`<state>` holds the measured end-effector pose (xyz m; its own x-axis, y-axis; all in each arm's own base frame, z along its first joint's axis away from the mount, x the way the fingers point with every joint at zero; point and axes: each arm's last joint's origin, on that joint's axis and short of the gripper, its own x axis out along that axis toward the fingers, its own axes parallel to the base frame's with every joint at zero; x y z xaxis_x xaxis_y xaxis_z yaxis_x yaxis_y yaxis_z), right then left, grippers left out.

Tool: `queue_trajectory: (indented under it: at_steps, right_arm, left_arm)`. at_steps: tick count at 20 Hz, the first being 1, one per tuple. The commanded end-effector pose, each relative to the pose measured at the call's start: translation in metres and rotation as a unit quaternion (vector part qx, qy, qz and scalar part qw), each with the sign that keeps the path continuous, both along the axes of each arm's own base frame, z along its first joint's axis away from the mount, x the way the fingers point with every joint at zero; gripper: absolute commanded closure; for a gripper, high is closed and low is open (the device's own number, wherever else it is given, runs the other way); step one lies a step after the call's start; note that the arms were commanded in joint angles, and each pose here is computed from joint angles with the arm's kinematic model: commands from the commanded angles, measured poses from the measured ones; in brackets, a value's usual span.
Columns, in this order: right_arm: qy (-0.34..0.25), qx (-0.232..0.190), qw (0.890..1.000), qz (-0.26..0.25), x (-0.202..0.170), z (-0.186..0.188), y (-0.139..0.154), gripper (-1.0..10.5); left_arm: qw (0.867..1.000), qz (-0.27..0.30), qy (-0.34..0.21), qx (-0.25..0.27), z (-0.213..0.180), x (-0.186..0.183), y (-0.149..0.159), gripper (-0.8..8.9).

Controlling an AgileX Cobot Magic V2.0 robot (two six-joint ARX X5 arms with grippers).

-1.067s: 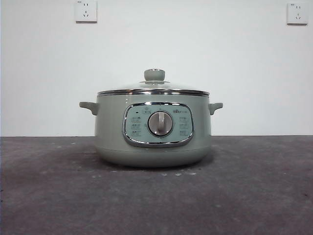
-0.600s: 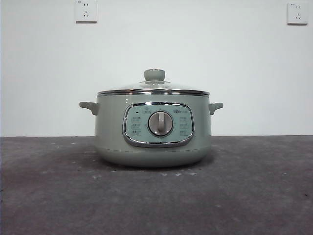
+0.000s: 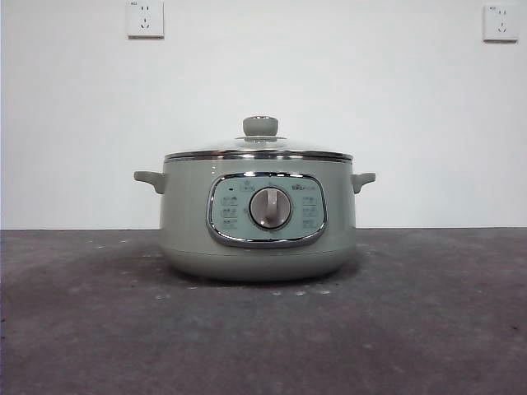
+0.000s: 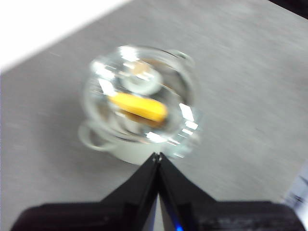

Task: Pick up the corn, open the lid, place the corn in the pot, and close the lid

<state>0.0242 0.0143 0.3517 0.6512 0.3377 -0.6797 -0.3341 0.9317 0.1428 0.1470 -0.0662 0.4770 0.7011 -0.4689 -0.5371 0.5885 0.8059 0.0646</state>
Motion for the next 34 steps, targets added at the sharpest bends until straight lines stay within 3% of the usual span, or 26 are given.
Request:
queue_trajectory:
  at_steps: [1,6,10,16,21,28,34]
  right_arm:
    - [0.008,-0.013,1.0,0.0,-0.001,-0.003,-0.001,9.5]
    - [0.008,-0.013,1.0,-0.001,-0.001,-0.003,-0.001,9.5]
    - [0.008,-0.013,1.0,-0.001,-0.001,-0.003,-0.001,9.5]
    - [0.005,-0.016,1.0,-0.005,-0.001,-0.003,-0.002,9.5]
    - [0.005,-0.016,1.0,-0.005,-0.001,-0.003,-0.002,9.5]
    - [0.002,-0.02,1.0,-0.01,-0.001,-0.003,-0.002,9.5]
    - [0.002,-0.02,1.0,-0.01,-0.001,-0.003,-0.002,9.5]
  left_arm:
    - [0.997,0.03,-0.074,0.012,0.012,-0.014,0.021,8.16]
    - [0.974,0.1,-0.204,-0.004,0.001,-0.052,0.051,8.16]
    - [0.955,0.147,-0.258,-0.004,-0.067,-0.055,0.06,8.16]
    - [0.95,0.181,-0.251,-0.038,-0.209,-0.042,0.062,8.16]
    - [0.948,0.21,-0.227,-0.071,-0.287,-0.042,0.063,8.16]
    - [0.951,0.226,-0.183,-0.101,-0.325,-0.048,0.063,8.16]
    - [0.954,0.213,-0.178,-0.114,-0.326,-0.051,0.062,8.16]
